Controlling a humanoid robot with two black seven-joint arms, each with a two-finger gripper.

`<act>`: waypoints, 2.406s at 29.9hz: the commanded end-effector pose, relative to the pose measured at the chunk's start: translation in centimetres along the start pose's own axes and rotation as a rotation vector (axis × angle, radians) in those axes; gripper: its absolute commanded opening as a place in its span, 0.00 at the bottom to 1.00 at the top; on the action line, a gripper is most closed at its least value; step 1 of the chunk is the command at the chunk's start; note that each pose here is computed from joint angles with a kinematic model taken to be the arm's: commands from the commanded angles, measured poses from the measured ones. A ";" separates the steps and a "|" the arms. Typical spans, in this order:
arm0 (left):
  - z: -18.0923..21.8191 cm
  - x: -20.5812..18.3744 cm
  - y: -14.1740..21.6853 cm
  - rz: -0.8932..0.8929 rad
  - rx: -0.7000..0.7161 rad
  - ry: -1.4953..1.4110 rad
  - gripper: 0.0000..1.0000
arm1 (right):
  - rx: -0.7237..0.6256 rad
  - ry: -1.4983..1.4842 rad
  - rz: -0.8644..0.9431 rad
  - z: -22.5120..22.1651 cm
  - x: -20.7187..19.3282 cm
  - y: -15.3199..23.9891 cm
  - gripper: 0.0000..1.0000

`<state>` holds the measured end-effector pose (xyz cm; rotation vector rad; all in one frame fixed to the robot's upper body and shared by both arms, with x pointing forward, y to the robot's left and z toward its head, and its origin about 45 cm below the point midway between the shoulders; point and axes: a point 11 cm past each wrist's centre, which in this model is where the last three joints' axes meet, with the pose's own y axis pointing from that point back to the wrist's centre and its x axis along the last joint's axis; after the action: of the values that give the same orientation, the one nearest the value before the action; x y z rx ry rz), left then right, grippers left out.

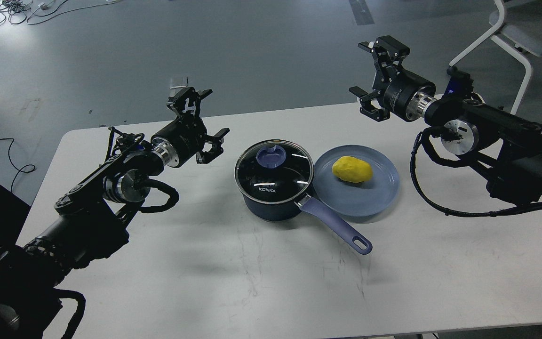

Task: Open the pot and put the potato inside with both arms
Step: 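Raise both grippers and move the left gripper toward the pot lid, then lower the left gripper onto the glass lid's dark knob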

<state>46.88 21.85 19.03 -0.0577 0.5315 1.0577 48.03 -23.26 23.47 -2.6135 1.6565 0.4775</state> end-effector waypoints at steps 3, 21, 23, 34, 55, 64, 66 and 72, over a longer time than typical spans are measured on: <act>0.5 0.1 0.0 0.001 -0.038 0.002 0.99 | 0.000 -0.002 -0.018 -0.2 -0.1 0.0 1.00; 3.9 -0.1 -0.1 0.040 -0.219 -0.133 0.99 | 0.024 -0.002 0.004 -0.7 1.2 0.7 1.00; 6.2 -1.2 -0.3 0.028 -0.325 -0.345 0.99 | 0.037 0.001 0.031 -1.4 2.4 1.3 1.00; 5.9 -8.3 0.0 -0.055 -0.435 -1.270 0.99 | 0.055 -0.089 0.170 0.3 7.8 5.3 1.00; -5.4 -7.3 2.1 -0.487 -0.335 -2.100 0.99 | -0.016 -0.045 0.145 1.5 5.2 3.1 1.00; -6.5 -7.4 1.6 -0.507 -0.316 -2.109 0.99 | -0.027 -0.045 0.152 2.1 5.2 3.0 1.00; -6.9 -7.6 1.5 -0.513 -0.316 -2.105 0.99 | -0.029 -0.045 0.154 2.1 5.3 3.0 1.00; -7.1 -7.3 1.5 -0.508 -0.305 -2.104 0.99 | -0.032 -0.043 0.159 2.2 5.5 3.1 1.00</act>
<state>40.00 14.42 16.49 0.5720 -1.4774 0.2484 46.96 -28.98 20.56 -2.4855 1.8622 0.5625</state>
